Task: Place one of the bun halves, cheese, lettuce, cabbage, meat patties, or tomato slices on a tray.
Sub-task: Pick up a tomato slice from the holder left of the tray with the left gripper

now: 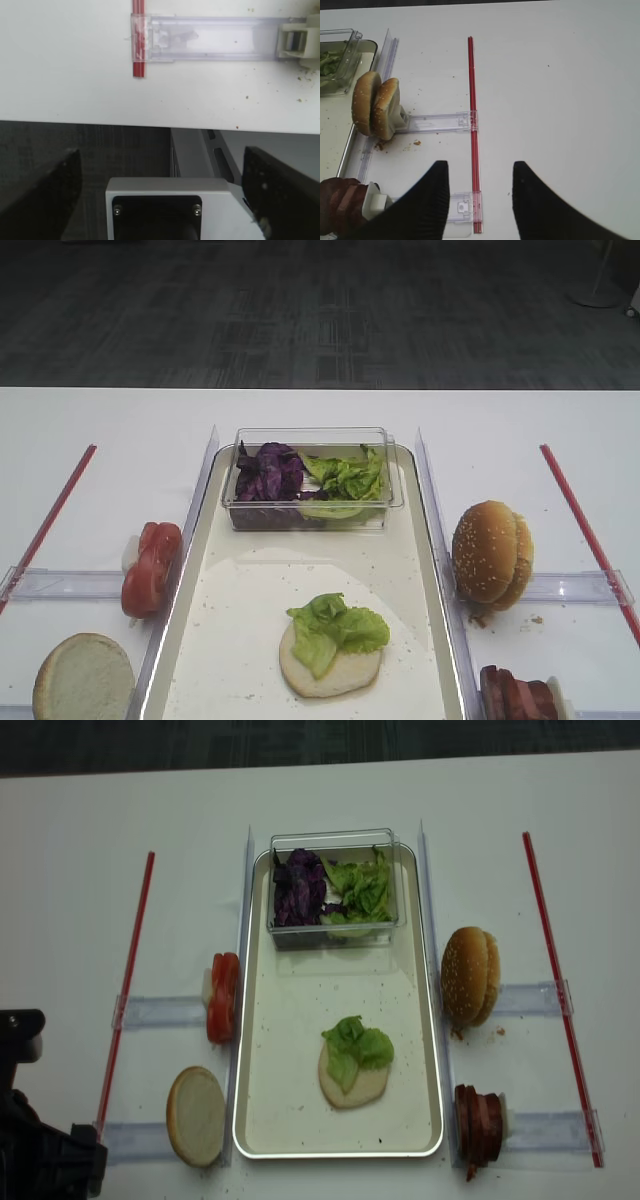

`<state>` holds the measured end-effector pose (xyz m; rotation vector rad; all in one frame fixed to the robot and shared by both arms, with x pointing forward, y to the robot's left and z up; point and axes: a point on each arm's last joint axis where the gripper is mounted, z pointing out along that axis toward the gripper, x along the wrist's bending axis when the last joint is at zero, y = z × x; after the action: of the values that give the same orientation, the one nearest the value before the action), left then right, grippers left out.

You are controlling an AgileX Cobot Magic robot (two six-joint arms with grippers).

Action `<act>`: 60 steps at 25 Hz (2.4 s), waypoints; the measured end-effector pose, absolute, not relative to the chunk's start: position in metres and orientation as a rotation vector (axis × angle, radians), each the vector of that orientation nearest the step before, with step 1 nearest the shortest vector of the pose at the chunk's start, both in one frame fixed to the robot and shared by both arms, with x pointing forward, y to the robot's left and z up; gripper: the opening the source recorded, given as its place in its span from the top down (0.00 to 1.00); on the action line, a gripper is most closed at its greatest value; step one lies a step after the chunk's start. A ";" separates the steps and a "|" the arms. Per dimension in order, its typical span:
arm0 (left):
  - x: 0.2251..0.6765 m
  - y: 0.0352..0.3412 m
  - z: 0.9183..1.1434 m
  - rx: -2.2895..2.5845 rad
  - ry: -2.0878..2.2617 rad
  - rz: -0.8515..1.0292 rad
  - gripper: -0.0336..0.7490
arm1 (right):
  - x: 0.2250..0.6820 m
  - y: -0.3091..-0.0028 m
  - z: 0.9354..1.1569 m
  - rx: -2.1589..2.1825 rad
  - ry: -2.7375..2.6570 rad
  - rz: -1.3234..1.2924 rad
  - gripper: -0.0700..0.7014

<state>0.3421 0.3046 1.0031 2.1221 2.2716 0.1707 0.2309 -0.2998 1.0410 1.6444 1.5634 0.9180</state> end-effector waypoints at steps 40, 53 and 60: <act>0.546 0.303 1.007 2.171 2.291 0.191 0.19 | 0.231 -0.300 1.041 1.644 1.563 0.918 0.78; 0.546 0.274 1.007 2.151 2.271 0.184 0.19 | 0.231 -0.300 1.041 1.644 1.563 0.918 0.86; 0.539 0.229 1.007 2.164 2.228 0.187 0.19 | 0.231 -0.300 1.041 1.644 1.563 0.918 0.86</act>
<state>0.5393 0.2292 1.0073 2.1636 2.2282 0.1873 0.2309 -0.2998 1.0410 1.6444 1.5634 0.9180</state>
